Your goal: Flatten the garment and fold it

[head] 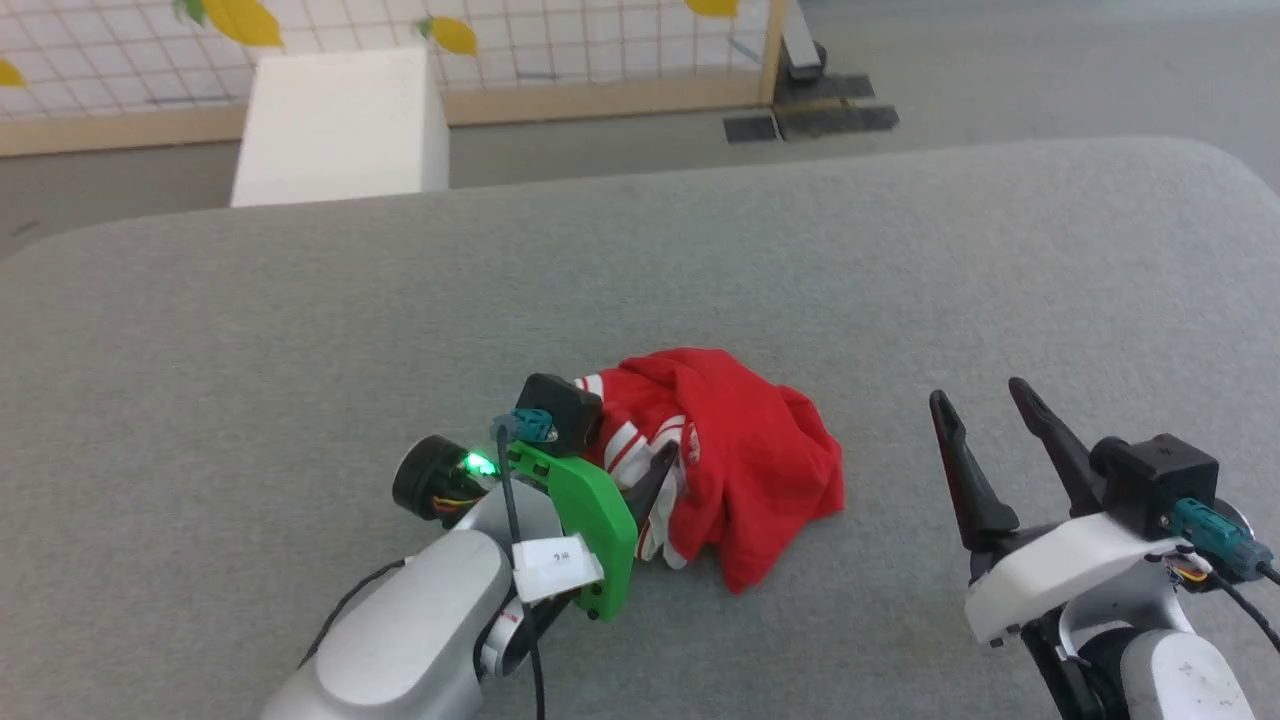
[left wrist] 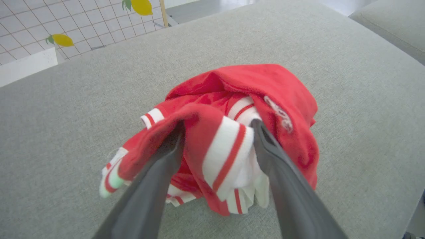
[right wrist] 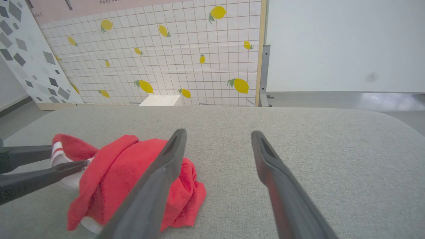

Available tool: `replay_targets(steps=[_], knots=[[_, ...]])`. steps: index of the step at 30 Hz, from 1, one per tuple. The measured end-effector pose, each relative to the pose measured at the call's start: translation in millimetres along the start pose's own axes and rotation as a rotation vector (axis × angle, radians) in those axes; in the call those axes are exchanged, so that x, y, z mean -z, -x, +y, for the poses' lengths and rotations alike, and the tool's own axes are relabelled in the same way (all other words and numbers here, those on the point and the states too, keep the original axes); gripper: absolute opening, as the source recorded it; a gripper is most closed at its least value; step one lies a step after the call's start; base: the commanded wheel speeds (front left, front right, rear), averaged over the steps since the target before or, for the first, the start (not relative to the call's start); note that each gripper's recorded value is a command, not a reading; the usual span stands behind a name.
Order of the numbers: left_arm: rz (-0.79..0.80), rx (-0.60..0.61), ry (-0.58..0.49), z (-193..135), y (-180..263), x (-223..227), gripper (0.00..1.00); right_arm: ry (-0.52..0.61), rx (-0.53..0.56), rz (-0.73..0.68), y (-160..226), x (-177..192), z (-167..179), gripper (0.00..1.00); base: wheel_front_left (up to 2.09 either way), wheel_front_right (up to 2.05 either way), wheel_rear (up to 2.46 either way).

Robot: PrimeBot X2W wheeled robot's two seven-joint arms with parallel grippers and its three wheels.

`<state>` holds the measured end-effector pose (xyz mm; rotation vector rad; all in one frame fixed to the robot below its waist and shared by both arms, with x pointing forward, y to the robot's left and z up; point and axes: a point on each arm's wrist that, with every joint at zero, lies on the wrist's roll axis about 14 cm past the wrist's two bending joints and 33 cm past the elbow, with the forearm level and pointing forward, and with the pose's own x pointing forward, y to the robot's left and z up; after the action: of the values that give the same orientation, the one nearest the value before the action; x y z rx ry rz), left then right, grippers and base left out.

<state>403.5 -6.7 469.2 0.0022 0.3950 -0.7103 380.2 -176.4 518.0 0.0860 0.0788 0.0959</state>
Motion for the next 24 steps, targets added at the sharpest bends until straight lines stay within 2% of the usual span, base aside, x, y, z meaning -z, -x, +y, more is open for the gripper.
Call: replay_targets(steps=[8, 15, 18, 24], knots=[[-0.147, -0.104, -0.068, 25.0, 49.9, -49.9, 1.0, -0.015, -0.066, -0.019, 2.4, -8.8, 22.2, 1.0, 0.0, 0.0, 0.0], [-0.331, -0.334, -0.169, 77.6, 118.0, -92.5, 1.0, -0.018, -0.134, -0.058, 1.6, -23.8, 46.0, 1.0, 0.0, 0.0, 0.0], [-0.364, -0.431, -0.172, 97.2, 145.3, -87.9, 1.0, -0.019, -0.154, -0.053, 3.7, -22.3, 53.4, 1.0, 0.0, 0.0, 0.0], [-0.371, -0.564, -0.146, 115.6, 177.5, -57.1, 1.0, -0.02, -0.166, -0.049, 7.3, -20.2, 58.0, 1.0, 0.0, 0.0, 0.0]])
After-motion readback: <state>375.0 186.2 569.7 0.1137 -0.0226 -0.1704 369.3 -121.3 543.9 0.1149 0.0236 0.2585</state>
